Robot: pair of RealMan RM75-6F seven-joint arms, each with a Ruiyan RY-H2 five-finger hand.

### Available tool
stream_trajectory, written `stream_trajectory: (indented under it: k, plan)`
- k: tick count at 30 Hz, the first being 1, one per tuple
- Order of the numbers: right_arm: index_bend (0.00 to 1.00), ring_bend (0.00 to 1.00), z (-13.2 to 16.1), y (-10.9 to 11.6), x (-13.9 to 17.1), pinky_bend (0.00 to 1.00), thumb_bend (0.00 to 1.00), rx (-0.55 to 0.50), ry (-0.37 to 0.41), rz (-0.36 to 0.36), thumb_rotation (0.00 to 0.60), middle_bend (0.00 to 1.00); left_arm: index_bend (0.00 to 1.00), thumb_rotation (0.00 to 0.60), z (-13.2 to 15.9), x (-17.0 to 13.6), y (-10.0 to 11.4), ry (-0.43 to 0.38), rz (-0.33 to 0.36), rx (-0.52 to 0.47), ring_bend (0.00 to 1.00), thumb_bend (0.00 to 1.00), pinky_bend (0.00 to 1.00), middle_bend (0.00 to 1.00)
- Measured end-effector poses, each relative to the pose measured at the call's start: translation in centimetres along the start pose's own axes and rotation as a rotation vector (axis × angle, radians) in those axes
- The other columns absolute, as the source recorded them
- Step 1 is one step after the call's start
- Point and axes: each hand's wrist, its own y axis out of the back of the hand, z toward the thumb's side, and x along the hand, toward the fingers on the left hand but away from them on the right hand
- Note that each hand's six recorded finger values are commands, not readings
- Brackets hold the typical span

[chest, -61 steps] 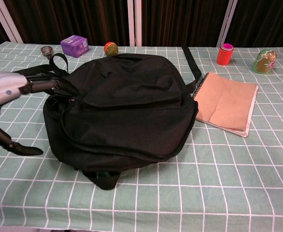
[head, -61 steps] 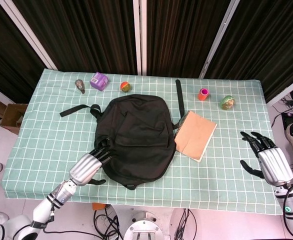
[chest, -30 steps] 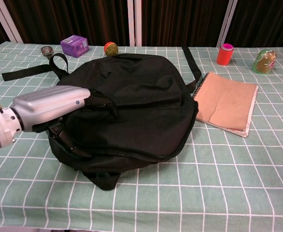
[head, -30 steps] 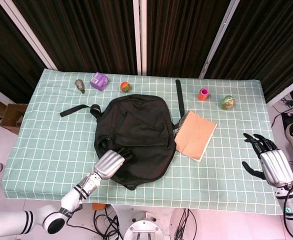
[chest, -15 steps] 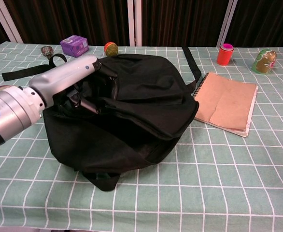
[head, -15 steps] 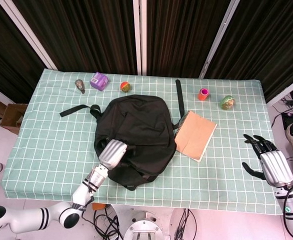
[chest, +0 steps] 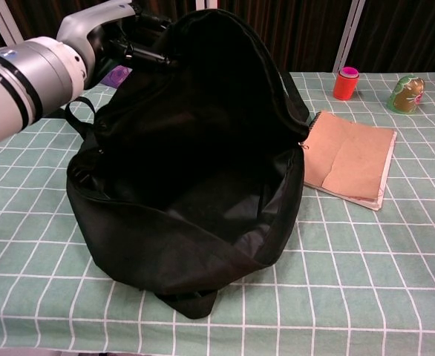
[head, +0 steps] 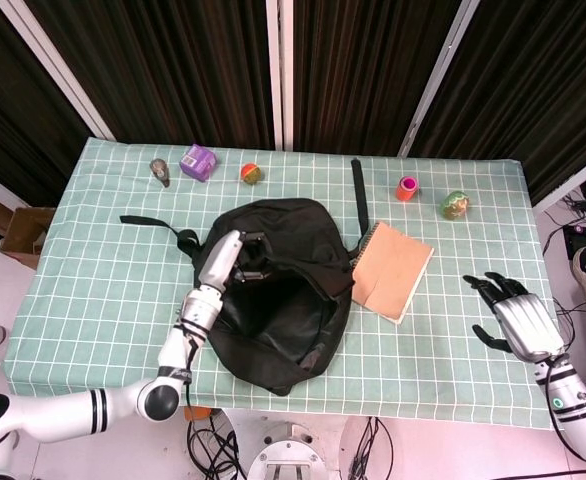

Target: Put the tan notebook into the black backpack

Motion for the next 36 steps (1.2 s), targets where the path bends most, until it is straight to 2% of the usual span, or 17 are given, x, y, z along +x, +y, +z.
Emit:
stream_trajectory:
  k: [5, 9, 12, 18, 23, 29, 36]
  plan:
    - [0.20, 0.14, 0.5, -2.6, -2.5, 0.28, 0.09, 0.092, 0.028, 0.031, 0.600, 0.28, 0.61, 0.600, -1.7, 0.9, 1.1, 0.117, 0.015, -0.123, 0.56, 0.39, 0.57, 0.66]
    - [0.20, 0.11, 1.1, -4.7, -4.6, 0.24, 0.08, 0.145, 0.053, 0.034, 0.600, 0.24, 0.61, 0.600, -3.1, 1.2, 1.6, 0.207, 0.002, -0.262, 0.56, 0.39, 0.57, 0.66]
    - [0.20, 0.10, 1.5, -6.1, -6.0, 0.23, 0.08, 0.184, 0.072, 0.034, 0.600, 0.23, 0.61, 0.600, -3.6, 1.3, 1.8, 0.247, -0.008, -0.328, 0.56, 0.39, 0.57, 0.66]
    - [0.20, 0.10, 2.2, -8.6, -8.3, 0.22, 0.07, 0.242, 0.116, 0.033, 0.600, 0.23, 0.61, 0.600, -3.9, 1.3, 1.9, 0.278, -0.009, -0.387, 0.56, 0.39, 0.57, 0.65]
    - [0.20, 0.10, 3.3, -9.9, -9.8, 0.22, 0.07, 0.246, 0.154, 0.011, 0.600, 0.24, 0.61, 0.600, -4.1, 1.4, 1.4, 0.303, -0.024, -0.430, 0.56, 0.39, 0.57, 0.65]
    - [0.20, 0.10, 4.6, -10.8, -11.1, 0.22, 0.07, 0.218, 0.185, -0.015, 0.600, 0.25, 0.61, 0.600, -4.3, 1.5, 1.0, 0.323, -0.042, -0.451, 0.56, 0.40, 0.57, 0.65]
    - [0.20, 0.10, 5.9, -11.5, -12.2, 0.22, 0.07, 0.214, 0.217, -0.014, 0.600, 0.25, 0.61, 0.600, -4.2, 1.6, 0.8, 0.333, -0.052, -0.459, 0.55, 0.40, 0.57, 0.65]
